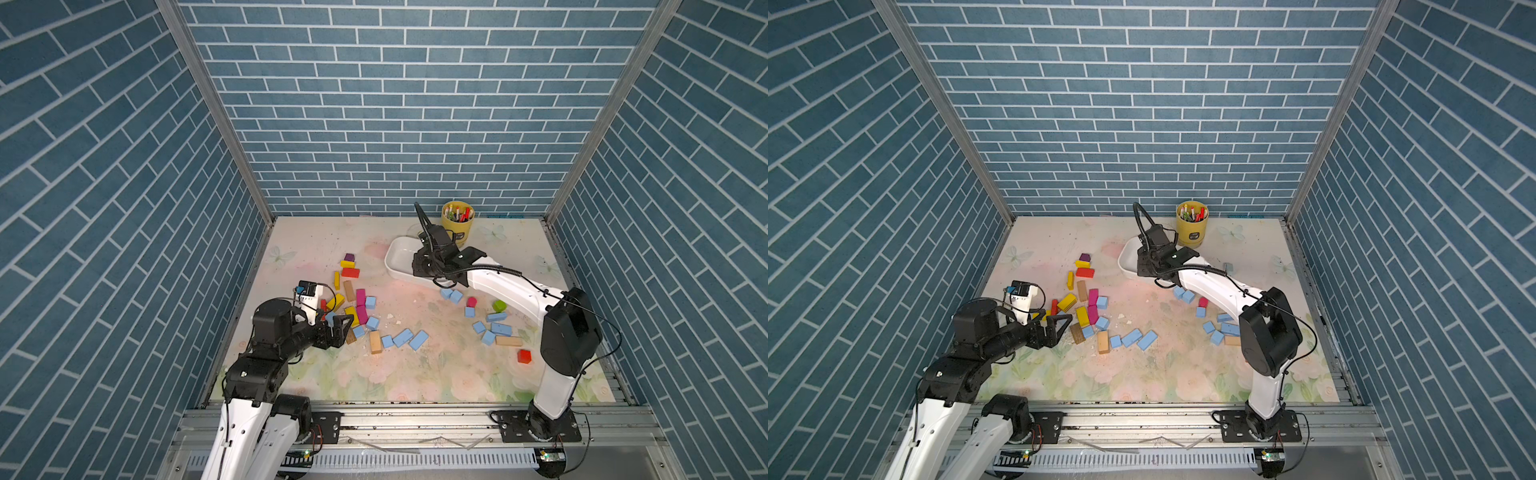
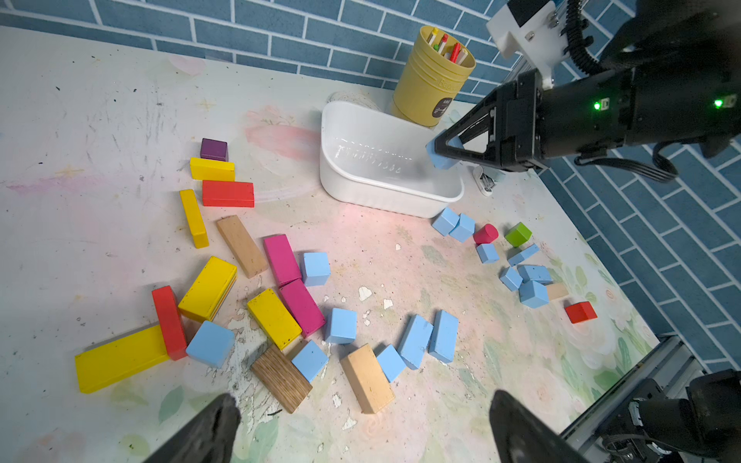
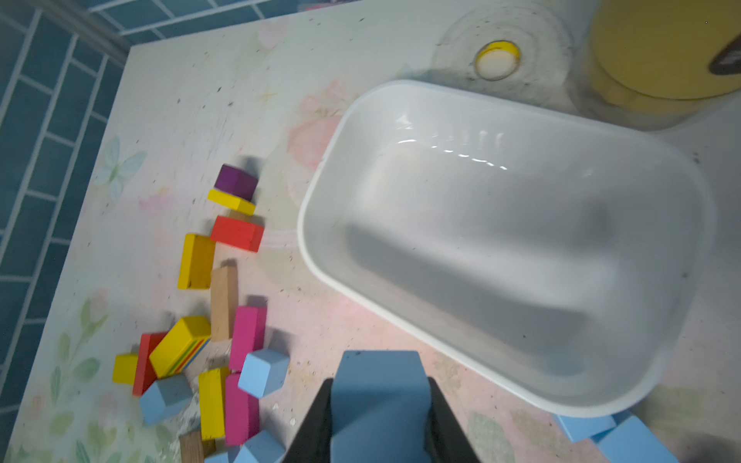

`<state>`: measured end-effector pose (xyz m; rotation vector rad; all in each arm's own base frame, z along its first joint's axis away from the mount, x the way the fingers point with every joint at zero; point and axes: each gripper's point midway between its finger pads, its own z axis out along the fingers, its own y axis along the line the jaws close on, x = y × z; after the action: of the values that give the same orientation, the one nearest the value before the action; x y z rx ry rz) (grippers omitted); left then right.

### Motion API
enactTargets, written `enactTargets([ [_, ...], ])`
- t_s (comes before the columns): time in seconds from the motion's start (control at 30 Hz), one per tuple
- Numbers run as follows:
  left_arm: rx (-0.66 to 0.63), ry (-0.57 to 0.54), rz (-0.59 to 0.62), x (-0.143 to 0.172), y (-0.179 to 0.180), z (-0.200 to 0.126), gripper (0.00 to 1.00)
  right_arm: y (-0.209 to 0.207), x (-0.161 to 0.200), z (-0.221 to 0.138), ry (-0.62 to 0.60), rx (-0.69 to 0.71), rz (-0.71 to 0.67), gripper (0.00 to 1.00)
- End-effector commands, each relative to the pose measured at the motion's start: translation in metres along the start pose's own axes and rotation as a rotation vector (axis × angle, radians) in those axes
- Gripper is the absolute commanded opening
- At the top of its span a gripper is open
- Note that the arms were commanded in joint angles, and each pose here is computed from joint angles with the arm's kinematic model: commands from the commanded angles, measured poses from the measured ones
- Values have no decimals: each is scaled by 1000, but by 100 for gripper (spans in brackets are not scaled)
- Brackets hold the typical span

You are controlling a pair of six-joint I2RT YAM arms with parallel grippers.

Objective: Pick out the blue building blocks
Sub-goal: Place the building block in the storage box.

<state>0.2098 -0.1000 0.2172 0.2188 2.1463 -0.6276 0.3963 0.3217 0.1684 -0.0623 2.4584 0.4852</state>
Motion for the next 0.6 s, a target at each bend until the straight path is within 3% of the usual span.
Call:
enactTargets([
  [0.0, 8, -7, 10, 0, -2, -1, 99, -16, -22, 11, -43, 85, 155, 2],
  [0.37, 10, -1, 10, 0, -2, 0, 99, -20, -45, 61, -10, 161, 233, 3],
  [0.57, 16, 3, 8, 1, -3, 1, 99, -13, -38, 98, 44, 153, 255, 7],
])
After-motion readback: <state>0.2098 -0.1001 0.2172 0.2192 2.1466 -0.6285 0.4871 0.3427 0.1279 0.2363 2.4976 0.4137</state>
